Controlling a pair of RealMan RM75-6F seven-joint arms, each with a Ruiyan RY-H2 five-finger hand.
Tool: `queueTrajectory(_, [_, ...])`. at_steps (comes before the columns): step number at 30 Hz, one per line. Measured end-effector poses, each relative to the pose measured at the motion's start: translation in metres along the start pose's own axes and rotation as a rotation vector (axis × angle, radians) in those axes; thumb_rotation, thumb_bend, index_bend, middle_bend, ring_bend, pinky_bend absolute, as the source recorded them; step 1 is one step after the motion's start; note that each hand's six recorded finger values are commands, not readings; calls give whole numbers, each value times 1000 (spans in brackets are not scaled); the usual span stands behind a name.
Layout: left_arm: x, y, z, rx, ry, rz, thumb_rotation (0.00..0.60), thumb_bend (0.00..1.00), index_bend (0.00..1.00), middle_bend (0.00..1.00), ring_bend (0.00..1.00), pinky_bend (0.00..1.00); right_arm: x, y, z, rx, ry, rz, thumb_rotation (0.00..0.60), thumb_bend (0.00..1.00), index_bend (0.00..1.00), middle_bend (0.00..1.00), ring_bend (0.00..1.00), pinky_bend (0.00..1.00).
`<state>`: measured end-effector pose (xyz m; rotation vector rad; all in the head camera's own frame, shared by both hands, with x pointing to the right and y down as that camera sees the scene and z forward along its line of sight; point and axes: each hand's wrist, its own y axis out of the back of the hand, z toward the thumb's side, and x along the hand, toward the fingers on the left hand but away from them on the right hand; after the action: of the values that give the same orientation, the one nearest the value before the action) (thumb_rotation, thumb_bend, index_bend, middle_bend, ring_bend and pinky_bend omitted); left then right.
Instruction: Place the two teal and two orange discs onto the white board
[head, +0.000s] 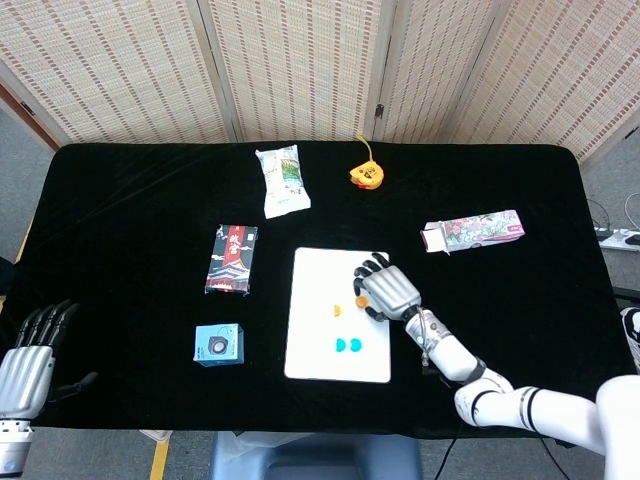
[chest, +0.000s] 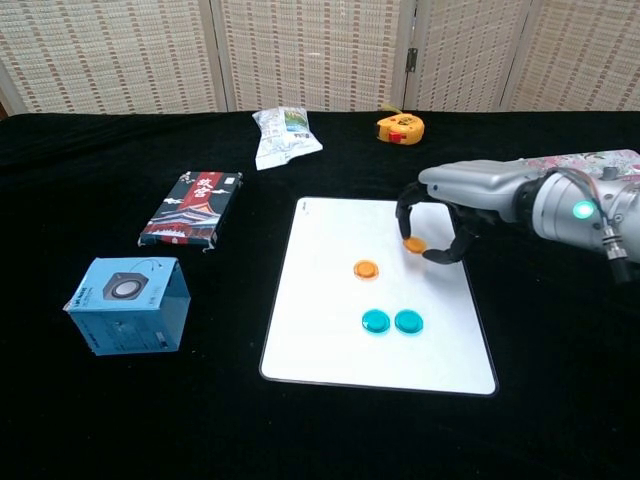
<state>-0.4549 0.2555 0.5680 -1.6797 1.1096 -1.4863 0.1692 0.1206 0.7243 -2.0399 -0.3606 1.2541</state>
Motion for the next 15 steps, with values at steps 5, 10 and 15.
queueTrajectory(5, [-1, -2, -3, -3, 6, -2, 600, 154, 37, 75, 23, 0, -8, -6, 15, 25, 16, 19, 600, 457, 515, 241, 129, 39])
queueTrajectory(10, [-2, -3, -4, -4, 7, -4, 600, 154, 37, 75, 23, 0, -9, -8, 17, 40, 10, 25, 600, 457, 514, 240, 129, 39])
queueTrajectory(15, [-1, -3, -3, -5, 4, -1, 600, 154, 37, 75, 23, 0, -8, -9, 18, 52, 8, 25, 600, 457, 513, 239, 127, 39])
